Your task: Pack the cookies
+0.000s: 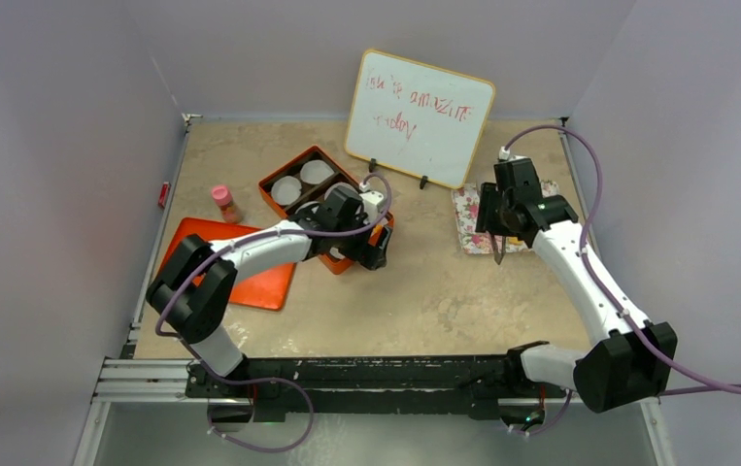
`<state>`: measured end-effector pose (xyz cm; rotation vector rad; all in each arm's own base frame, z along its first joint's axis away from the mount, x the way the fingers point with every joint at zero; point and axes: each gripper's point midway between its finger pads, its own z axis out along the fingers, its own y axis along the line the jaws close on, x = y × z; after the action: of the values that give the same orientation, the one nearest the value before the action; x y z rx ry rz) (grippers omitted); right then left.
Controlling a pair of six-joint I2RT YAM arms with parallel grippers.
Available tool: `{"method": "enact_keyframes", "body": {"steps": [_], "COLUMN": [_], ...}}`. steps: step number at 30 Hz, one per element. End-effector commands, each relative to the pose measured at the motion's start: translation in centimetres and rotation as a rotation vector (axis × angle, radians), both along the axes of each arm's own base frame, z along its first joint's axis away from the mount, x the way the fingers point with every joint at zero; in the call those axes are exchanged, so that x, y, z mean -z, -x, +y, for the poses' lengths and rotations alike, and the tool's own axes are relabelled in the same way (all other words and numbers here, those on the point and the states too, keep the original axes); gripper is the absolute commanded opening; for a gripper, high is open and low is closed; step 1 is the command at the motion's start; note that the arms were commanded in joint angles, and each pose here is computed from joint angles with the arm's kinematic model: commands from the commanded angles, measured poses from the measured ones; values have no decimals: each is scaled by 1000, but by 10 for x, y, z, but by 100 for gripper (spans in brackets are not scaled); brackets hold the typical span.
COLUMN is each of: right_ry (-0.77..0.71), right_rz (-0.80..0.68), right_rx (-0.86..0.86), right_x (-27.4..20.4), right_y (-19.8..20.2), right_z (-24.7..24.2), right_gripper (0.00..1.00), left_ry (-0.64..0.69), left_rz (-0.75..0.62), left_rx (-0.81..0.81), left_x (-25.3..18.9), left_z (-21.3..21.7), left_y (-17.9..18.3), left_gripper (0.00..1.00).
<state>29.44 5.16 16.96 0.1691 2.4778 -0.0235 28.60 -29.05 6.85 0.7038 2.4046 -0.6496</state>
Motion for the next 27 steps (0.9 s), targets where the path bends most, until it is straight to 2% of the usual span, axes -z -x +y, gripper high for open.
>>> {"method": "enact_keyframes", "body": {"steps": [1,11,18,23,27], "right_ry": [0,11,6,-15,-21], "right_rz": [-52,-44,-4,15,19], "right_rx": [8,25,51,69,72], "right_x": [-11,-8,2,8,9], "right_y": [-2,-5,-6,-5,-7], "right_z": [-5,-11,-20,-26,-29], "right_gripper": [55,55,55,55,55], "left_ry": [46,146,163,206,131], "left_rz": [-40,25,94,46,-89], "left_rx": [105,239,317,289,160], "left_x": [-23,-43,-38,-59,-76], "left_z": [-24,-49,-62,-63,-53], "left_y": [19,100,145,142,107], "left_gripper": [87,87,87,87,91]}}
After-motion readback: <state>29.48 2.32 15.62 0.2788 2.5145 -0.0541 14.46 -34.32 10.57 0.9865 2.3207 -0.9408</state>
